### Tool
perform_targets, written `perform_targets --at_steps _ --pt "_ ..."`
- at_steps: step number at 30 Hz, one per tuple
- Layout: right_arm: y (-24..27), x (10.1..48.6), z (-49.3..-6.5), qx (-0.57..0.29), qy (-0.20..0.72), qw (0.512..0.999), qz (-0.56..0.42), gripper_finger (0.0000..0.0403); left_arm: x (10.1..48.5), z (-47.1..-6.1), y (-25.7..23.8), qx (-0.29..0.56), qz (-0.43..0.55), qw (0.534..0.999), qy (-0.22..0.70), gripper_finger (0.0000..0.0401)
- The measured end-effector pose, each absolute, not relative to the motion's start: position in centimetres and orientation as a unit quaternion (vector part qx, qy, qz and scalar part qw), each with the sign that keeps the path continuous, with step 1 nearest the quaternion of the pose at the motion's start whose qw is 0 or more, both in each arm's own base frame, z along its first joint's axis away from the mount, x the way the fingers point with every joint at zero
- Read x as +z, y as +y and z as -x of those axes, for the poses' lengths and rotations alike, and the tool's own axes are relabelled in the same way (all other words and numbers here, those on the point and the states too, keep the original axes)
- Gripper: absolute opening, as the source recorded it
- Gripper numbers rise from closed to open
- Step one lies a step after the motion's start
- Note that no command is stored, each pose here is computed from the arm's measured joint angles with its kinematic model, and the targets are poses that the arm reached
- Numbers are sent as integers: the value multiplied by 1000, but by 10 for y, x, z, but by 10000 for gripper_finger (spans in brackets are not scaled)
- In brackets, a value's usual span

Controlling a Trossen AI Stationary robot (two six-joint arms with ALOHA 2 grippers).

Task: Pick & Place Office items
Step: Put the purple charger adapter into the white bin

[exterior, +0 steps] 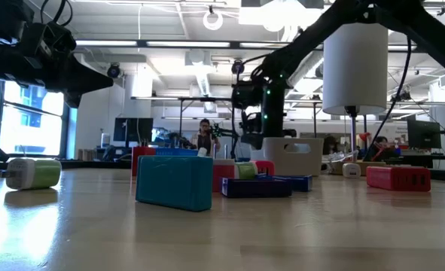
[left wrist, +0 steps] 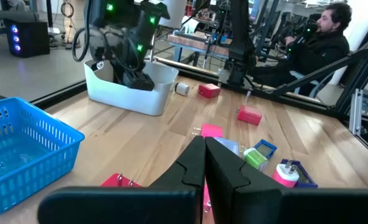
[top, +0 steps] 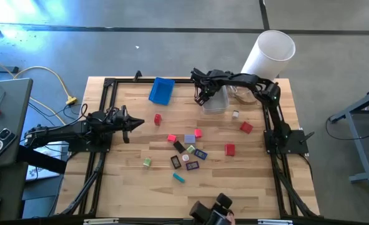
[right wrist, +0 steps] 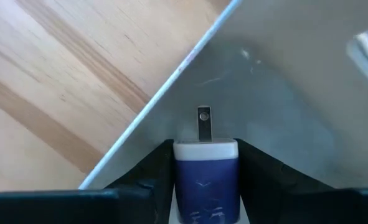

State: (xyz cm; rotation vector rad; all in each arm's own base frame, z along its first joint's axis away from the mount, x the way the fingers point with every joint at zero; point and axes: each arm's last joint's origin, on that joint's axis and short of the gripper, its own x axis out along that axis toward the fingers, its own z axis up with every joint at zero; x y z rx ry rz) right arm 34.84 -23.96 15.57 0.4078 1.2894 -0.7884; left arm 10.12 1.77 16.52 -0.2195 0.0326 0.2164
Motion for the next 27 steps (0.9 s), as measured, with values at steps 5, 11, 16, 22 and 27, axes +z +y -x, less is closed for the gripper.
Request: perform_targets --at_steps 5,11,16,22,27 --pt "-238 174 -347 -355 565 723 -178 139 165 -101 18 108 118 987 15 2" --pt "-237 178 -346 -358 560 726 -179 139 165 -101 18 108 119 987 15 2" --pt "-237 178 -346 -355 563 726 -175 139 165 -101 18 108 121 987 15 2" --pt "-239 177 -345 -363 559 723 -181 139 165 -101 18 108 122 987 15 2" --pt "-240 176 -344 -364 561 721 -183 139 165 -101 18 108 123 986 15 2"
